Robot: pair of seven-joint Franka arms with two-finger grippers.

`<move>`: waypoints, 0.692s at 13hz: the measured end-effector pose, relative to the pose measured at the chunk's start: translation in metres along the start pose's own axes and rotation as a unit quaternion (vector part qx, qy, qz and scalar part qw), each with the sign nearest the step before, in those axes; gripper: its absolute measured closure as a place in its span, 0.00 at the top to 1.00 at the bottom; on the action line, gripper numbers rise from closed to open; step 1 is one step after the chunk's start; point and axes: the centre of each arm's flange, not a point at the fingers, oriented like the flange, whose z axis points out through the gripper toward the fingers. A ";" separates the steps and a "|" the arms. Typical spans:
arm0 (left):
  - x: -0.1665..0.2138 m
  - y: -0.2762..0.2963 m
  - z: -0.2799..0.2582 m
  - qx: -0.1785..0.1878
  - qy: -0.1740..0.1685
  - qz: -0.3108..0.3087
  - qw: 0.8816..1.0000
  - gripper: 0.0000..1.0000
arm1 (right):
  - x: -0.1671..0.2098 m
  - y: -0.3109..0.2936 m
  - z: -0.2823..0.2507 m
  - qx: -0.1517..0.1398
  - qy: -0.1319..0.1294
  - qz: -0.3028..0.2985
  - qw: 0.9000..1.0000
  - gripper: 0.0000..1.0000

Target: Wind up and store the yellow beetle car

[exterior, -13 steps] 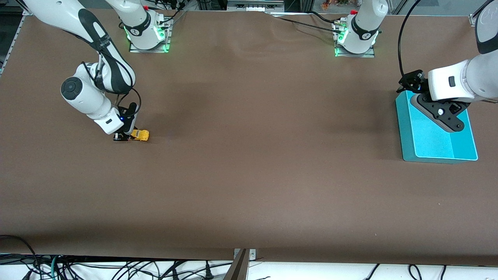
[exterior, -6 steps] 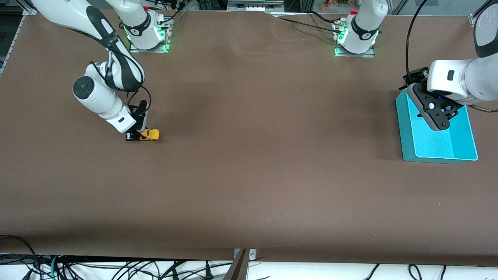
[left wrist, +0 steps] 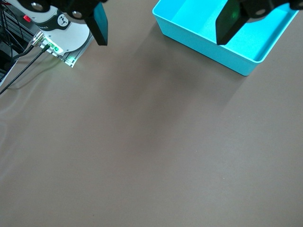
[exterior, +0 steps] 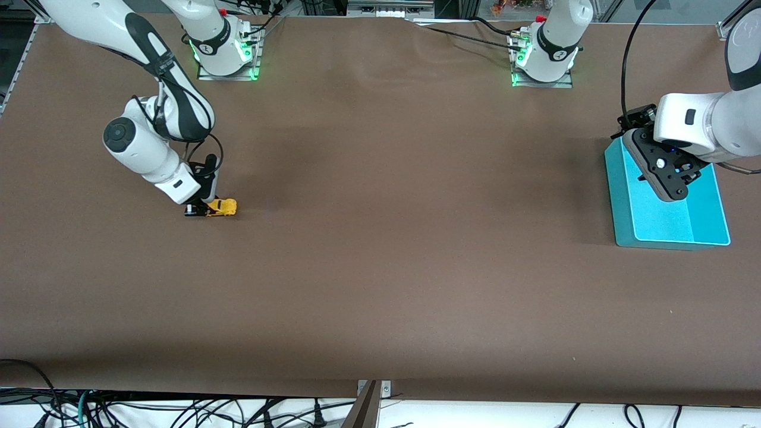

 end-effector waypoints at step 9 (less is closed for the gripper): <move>-0.001 -0.012 0.003 0.000 0.001 0.111 0.994 1.00 | -0.147 -0.009 -0.014 -0.021 -0.034 -0.004 0.999 0.41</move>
